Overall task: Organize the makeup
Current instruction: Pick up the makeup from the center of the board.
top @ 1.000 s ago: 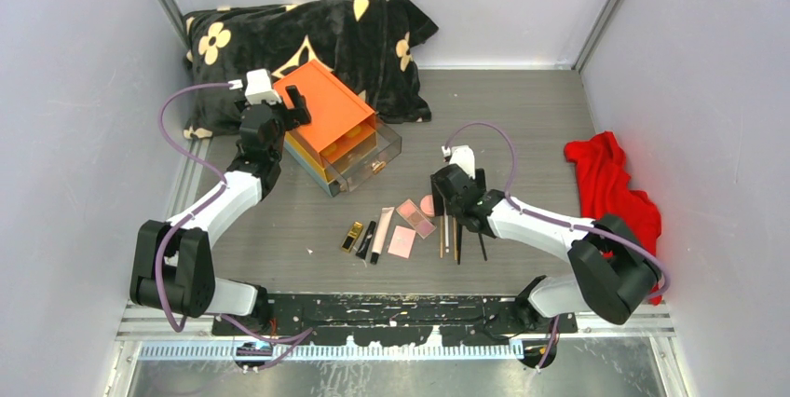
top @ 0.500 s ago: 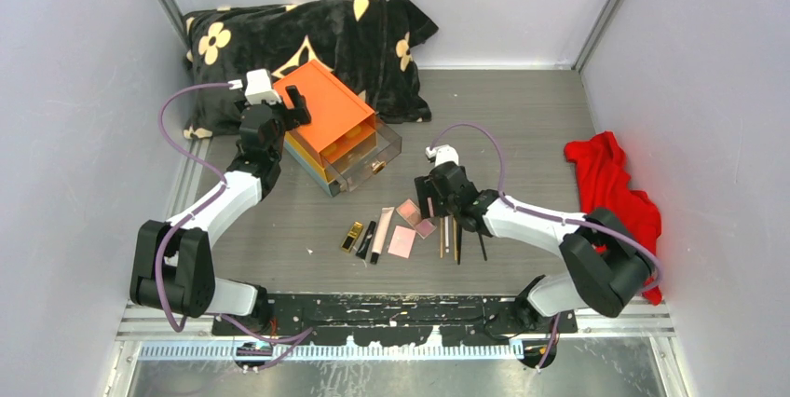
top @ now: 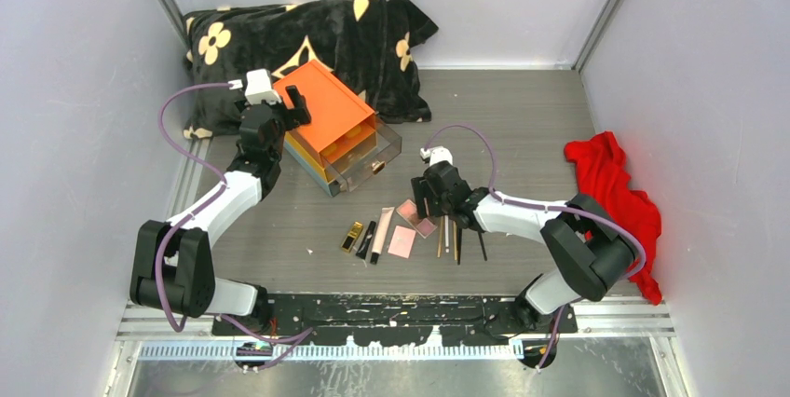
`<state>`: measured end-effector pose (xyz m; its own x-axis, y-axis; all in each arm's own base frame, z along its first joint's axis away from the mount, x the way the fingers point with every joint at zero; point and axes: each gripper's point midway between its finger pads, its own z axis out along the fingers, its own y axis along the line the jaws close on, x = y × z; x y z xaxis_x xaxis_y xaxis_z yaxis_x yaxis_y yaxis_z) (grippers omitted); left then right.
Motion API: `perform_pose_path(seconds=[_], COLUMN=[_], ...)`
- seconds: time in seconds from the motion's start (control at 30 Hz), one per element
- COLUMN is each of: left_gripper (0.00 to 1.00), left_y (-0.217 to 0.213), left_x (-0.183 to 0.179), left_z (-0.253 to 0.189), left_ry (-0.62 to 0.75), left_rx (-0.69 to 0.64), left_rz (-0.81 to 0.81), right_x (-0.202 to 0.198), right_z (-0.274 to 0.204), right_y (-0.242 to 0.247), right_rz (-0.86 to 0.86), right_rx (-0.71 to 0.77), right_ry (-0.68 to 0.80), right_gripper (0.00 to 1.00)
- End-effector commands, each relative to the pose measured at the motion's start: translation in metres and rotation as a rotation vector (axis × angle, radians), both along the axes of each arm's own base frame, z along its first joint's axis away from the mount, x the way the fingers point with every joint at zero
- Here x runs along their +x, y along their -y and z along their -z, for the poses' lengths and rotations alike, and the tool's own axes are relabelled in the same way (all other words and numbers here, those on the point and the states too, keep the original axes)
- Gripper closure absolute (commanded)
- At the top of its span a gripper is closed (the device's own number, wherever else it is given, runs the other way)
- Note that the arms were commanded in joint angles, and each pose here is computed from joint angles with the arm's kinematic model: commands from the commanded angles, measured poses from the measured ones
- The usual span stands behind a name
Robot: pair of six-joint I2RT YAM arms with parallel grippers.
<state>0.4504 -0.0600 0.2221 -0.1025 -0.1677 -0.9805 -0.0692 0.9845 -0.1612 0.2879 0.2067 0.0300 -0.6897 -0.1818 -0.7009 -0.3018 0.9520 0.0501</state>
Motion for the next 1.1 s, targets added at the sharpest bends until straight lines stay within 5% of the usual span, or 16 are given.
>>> perform_pose_path(seconds=[0.0, 0.4, 1.07], left_gripper=[0.12, 0.12, 0.12], left_y=[0.02, 0.02, 0.021], left_x=[-0.04, -0.042, -0.042], left_z=[0.115, 0.116, 0.116], left_ry=[-0.388, -0.394, -0.394], left_rx=[0.099, 0.101, 0.099], left_rz=[0.159, 0.16, 0.164], right_x=[0.011, 0.008, 0.032], right_z=[-0.013, -0.008, -0.117], right_y=[-0.007, 0.003, 0.007], right_rz=[0.008, 0.035, 0.067], right_rx=[0.023, -0.015, 0.031], right_ry=[0.05, 0.039, 0.255], right_gripper=[0.29, 0.61, 0.63])
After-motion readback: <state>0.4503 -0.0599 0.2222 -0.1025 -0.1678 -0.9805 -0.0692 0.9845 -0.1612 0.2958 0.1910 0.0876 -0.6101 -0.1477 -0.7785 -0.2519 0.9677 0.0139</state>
